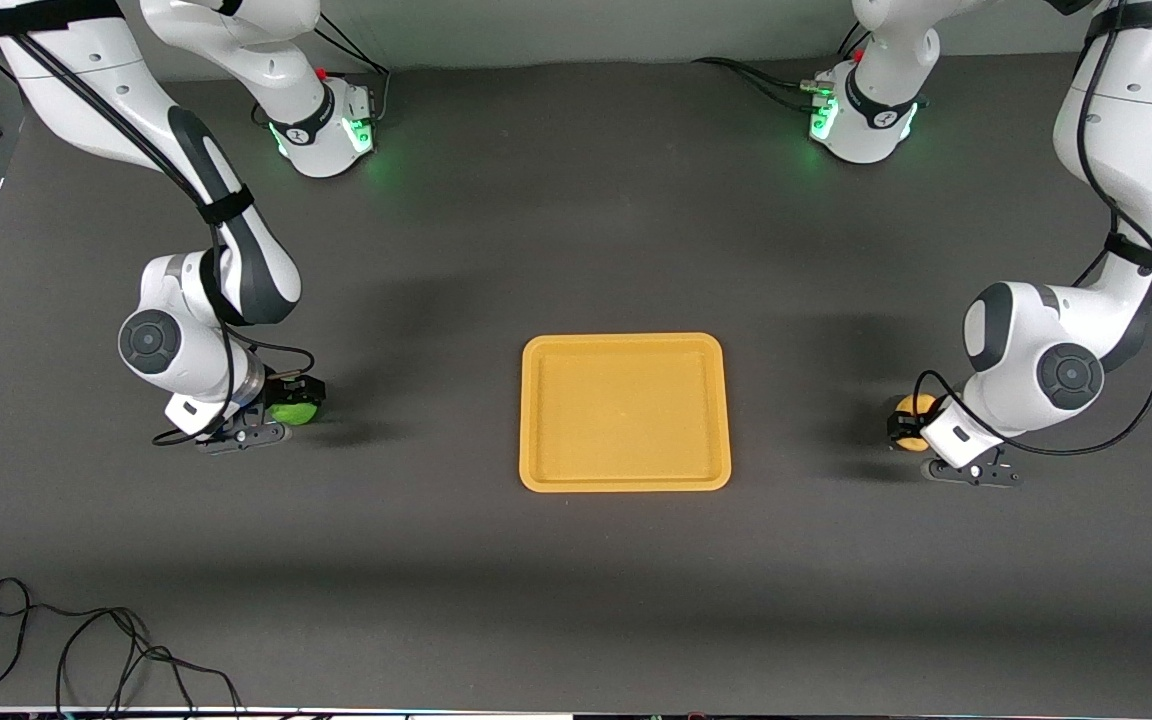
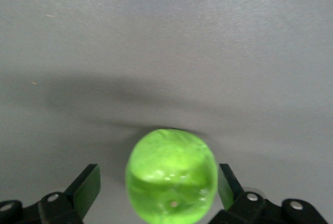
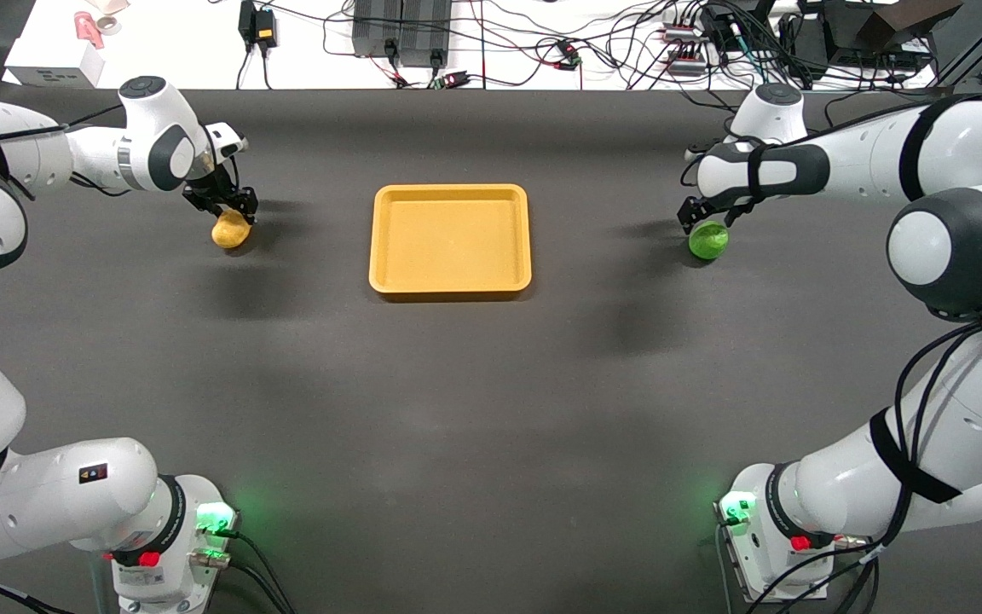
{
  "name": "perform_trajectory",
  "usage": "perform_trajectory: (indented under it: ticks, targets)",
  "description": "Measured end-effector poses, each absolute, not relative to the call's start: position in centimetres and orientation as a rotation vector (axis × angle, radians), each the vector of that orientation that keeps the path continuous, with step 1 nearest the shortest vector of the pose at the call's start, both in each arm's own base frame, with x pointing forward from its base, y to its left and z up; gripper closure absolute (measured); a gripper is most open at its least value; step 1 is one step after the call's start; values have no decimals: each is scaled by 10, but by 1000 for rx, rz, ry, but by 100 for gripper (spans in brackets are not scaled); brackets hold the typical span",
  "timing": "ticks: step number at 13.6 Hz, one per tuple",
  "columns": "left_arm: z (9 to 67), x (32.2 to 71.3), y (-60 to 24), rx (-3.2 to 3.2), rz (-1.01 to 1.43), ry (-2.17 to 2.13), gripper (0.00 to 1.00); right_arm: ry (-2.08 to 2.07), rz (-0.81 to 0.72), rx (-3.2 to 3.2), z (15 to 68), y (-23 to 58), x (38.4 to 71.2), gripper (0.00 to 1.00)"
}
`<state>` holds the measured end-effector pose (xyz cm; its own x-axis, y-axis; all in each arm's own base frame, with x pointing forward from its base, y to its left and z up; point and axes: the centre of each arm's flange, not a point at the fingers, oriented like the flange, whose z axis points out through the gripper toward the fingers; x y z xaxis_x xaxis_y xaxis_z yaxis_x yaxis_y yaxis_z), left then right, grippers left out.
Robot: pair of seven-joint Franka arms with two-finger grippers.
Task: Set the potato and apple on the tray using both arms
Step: 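Close the right gripper on the apple while the left gripper grasps the potato, then carry the potato with the left gripper over the tray while the right lifts apple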
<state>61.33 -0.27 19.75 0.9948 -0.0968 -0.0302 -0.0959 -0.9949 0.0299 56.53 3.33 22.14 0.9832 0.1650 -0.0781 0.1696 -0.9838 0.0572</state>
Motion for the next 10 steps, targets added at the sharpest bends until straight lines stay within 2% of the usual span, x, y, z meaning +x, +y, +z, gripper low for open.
perform_trajectory:
  ticks: [4,5,6,7,8,10]
  targets:
    - [208,615,-11,3118,-41,-43,38,251,-135,3052,209,27,563,2]
    - [220,614,-26,3128,-63,11,38,233,-140,3054,200,27,560,5]
    - [238,611,-50,3146,-100,57,38,211,-150,3055,191,27,559,5]
    - [260,608,-82,3169,-129,95,38,197,-154,3055,188,27,559,13]
    - [285,603,-117,3193,-145,126,38,188,-153,3055,192,27,561,17]
    - [327,590,-186,3227,-137,172,38,171,-212,3044,213,27,571,20]
